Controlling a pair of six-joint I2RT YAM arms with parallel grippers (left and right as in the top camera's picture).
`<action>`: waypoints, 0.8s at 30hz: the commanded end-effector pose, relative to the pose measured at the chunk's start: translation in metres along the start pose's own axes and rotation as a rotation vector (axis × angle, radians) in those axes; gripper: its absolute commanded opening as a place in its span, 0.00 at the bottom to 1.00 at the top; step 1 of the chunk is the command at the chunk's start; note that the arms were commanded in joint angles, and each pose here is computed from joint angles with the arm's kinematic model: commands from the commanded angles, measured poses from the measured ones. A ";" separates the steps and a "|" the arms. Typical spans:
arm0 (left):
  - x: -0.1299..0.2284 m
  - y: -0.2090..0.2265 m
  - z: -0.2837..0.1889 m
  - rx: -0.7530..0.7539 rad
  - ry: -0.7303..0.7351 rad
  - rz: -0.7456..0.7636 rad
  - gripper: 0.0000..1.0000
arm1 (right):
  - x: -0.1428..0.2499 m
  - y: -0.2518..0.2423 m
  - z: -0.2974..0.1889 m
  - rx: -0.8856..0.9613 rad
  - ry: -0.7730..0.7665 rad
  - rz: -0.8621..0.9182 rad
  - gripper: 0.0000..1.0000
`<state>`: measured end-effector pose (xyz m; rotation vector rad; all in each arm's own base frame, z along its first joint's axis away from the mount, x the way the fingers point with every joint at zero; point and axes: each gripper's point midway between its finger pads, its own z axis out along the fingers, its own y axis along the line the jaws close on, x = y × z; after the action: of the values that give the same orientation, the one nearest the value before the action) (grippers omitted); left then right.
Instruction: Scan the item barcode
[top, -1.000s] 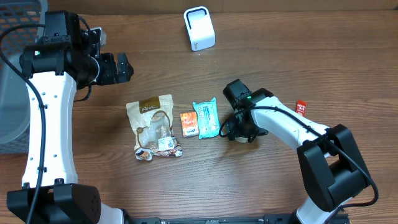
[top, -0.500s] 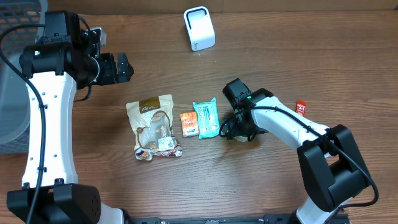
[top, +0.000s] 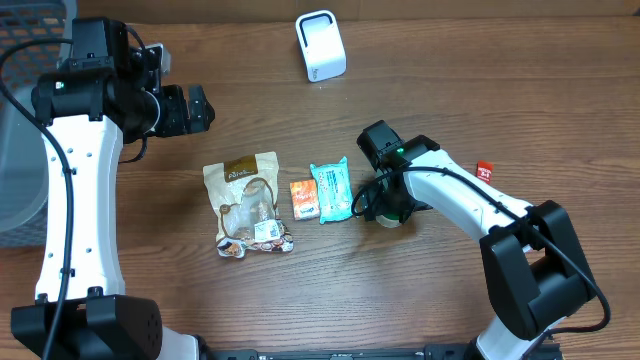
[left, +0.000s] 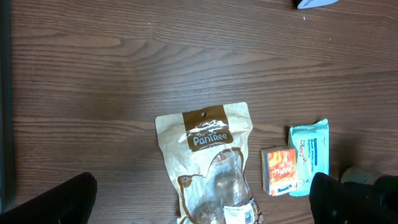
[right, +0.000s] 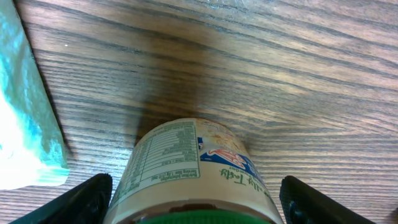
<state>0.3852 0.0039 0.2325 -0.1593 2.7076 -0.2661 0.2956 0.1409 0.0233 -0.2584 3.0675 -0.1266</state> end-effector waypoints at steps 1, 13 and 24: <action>0.001 0.003 0.003 -0.004 0.009 -0.004 1.00 | -0.010 -0.002 -0.003 0.001 -0.026 0.007 0.87; 0.001 0.002 0.003 -0.004 0.009 -0.004 1.00 | -0.008 -0.002 0.002 0.001 -0.026 0.007 0.86; 0.001 0.002 0.003 -0.004 0.009 -0.004 1.00 | 0.001 -0.004 0.009 0.009 -0.004 0.004 0.81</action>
<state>0.3852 0.0039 0.2325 -0.1593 2.7076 -0.2661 0.2980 0.1421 0.0194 -0.2563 3.0522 -0.1160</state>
